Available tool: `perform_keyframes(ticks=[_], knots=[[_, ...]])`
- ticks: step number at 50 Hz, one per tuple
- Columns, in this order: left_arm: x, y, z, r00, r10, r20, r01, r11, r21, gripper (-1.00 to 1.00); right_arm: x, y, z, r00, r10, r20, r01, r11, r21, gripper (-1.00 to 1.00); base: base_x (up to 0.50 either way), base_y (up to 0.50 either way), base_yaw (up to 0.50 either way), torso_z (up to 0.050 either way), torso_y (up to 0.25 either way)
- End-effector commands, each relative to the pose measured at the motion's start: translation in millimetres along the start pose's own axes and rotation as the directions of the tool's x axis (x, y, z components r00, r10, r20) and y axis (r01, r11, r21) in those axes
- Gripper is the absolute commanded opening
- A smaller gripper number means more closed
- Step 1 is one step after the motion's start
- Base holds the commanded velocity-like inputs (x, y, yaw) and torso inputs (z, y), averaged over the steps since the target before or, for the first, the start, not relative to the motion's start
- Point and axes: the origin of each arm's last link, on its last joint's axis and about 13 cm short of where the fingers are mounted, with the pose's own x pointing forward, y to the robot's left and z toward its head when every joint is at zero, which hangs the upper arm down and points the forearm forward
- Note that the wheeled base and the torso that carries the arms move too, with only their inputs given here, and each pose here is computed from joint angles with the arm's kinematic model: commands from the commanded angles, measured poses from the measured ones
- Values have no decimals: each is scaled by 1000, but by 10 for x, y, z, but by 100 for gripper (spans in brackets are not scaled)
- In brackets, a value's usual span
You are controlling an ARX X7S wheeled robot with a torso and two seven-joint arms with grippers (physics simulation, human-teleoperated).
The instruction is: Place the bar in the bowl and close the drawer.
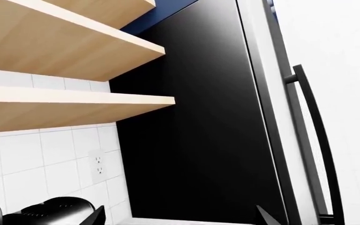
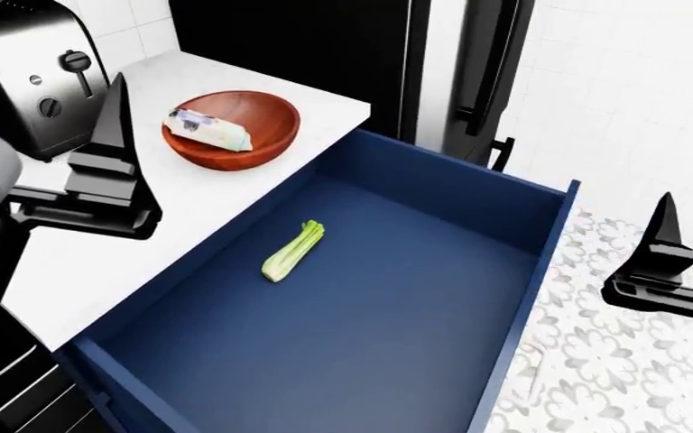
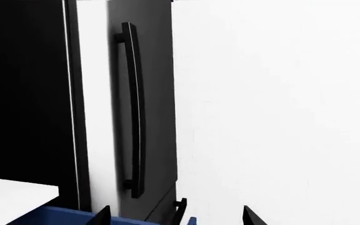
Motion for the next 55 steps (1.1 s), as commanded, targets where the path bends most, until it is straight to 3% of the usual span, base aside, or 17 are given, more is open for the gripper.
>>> perform_keyframes(ticks=[1, 31, 41, 55], knots=[[-26, 12, 19, 1000, 0, -2, 0, 1000, 4, 100, -33, -118, -248, 997, -55, -53, 54, 998, -15, 100, 0, 0, 0, 0, 0], [19, -15, 6, 1000, 0, -1, 0, 1000, 7, 100, -169, -335, -980, 960, -148, -238, 140, 989, -50, 100, 0, 0, 0, 0, 0], [22, -26, -16, 1000, -1, -3, 1, 1000, 8, 100, -278, -358, -1301, 914, -57, -401, 21, 995, -94, 100, 0, 0, 0, 0, 0], [-17, -9, 14, 1000, -1, -4, 1, 1000, 9, 100, -321, -303, -1702, 858, 32, -513, -109, 987, -120, 100, 0, 0, 0, 0, 0]])
